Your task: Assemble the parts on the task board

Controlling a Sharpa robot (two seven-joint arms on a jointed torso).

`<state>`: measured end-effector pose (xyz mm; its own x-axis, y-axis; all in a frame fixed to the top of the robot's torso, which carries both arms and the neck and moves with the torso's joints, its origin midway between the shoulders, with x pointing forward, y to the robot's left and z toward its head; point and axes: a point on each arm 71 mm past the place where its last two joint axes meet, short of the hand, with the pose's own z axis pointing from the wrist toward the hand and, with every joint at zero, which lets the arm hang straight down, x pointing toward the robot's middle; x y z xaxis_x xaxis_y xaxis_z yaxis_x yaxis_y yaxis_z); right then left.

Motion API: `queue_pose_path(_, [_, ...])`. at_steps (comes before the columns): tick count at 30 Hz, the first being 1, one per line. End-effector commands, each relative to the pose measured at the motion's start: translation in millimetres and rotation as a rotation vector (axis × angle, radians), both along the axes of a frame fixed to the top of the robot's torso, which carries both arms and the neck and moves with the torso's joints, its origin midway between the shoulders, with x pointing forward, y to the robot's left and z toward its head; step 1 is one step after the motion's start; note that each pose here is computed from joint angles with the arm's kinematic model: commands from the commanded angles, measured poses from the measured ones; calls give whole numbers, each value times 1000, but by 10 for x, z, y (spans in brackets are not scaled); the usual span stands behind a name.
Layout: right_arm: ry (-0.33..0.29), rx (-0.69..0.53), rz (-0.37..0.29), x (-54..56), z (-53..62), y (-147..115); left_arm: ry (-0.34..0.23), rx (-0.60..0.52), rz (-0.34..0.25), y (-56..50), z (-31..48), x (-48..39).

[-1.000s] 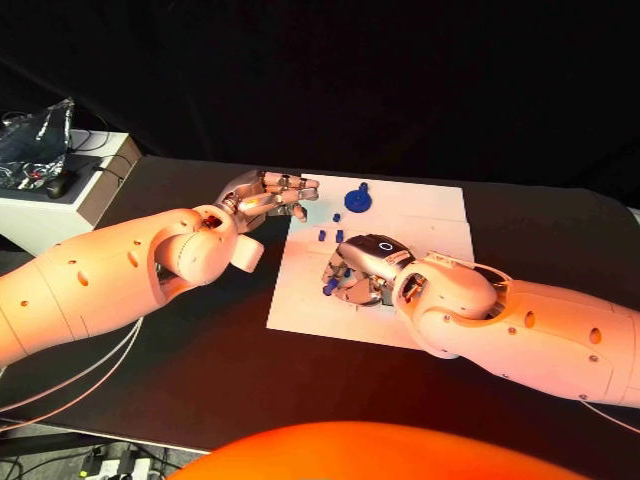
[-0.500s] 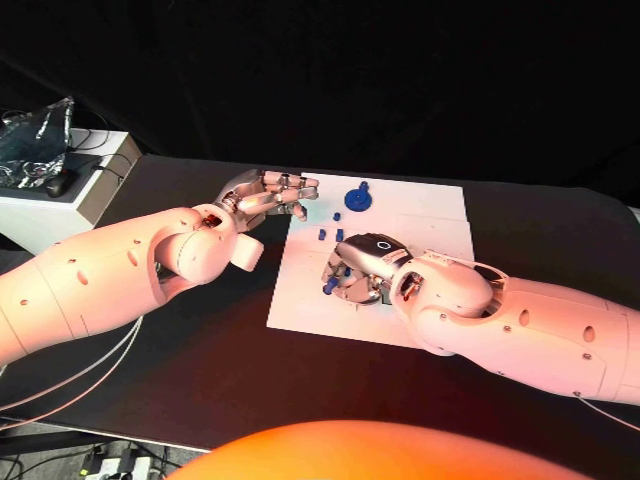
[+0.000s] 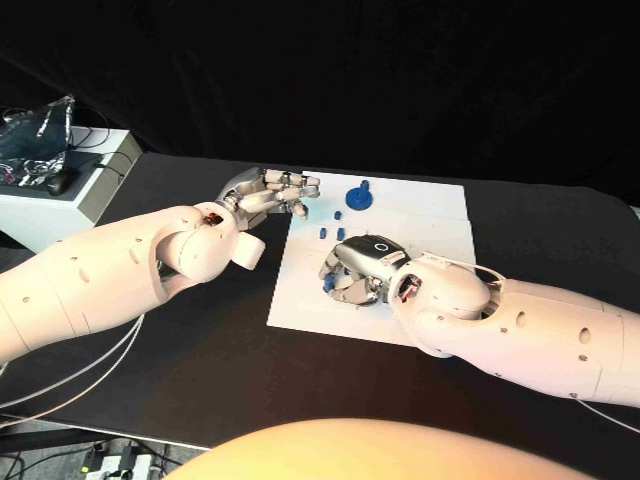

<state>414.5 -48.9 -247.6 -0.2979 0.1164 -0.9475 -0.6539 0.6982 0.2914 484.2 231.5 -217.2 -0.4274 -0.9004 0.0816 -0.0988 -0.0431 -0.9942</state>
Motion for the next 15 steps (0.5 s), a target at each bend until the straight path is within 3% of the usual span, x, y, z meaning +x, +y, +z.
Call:
queue_pose_path(1, [-17, 41, 19, -16, 31, 4, -3, -12, -14, -20, 8, -3])
queue_pose_path(8, [-46, 89, -3, -18, 76, -95, -2, -11, -14, -13, 7, -3])
queue_pose_path(15, [-85, 184, -45, -37, 196, -275, -2, -9, -11, 0, 3, 0])
